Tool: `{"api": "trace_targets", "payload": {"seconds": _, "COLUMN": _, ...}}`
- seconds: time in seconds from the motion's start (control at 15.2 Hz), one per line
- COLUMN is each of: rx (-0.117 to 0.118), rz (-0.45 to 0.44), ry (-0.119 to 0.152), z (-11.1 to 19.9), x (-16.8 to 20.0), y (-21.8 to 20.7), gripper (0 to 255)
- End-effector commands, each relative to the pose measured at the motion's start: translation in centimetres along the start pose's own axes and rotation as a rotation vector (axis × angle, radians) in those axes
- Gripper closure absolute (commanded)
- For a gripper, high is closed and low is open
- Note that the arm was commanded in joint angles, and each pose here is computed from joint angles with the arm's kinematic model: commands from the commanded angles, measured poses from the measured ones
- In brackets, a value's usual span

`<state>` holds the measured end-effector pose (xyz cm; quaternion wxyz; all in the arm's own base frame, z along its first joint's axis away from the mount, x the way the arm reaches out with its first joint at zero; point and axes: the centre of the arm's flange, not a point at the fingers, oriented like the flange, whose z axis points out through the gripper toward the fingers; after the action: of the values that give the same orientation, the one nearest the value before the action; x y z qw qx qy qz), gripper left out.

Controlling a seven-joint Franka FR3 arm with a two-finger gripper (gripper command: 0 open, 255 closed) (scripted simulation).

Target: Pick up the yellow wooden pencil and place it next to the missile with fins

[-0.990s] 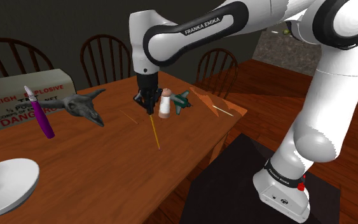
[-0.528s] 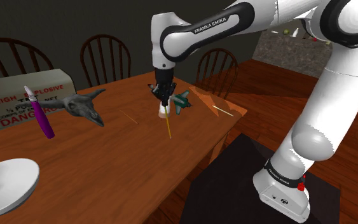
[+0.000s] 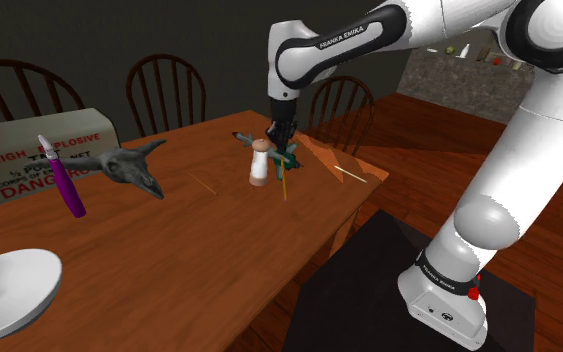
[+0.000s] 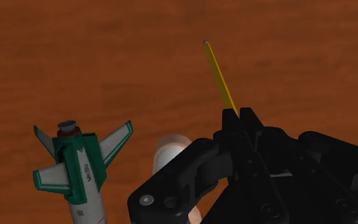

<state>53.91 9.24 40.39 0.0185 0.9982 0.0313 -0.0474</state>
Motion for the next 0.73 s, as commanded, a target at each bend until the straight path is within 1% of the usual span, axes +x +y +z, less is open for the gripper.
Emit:
{"api": "trace_targets", "payload": {"seconds": 0.0, "rx": 0.0, "rz": -0.002, "ry": 0.0, "z": 0.3, "x": 0.1, "y": 2.7, "gripper": 255}}
{"api": "trace_targets", "payload": {"seconds": 0.66, "rx": 0.0, "rz": -0.002, "ry": 0.0, "z": 0.6, "x": 0.9, "y": 15.8, "gripper": 255}}
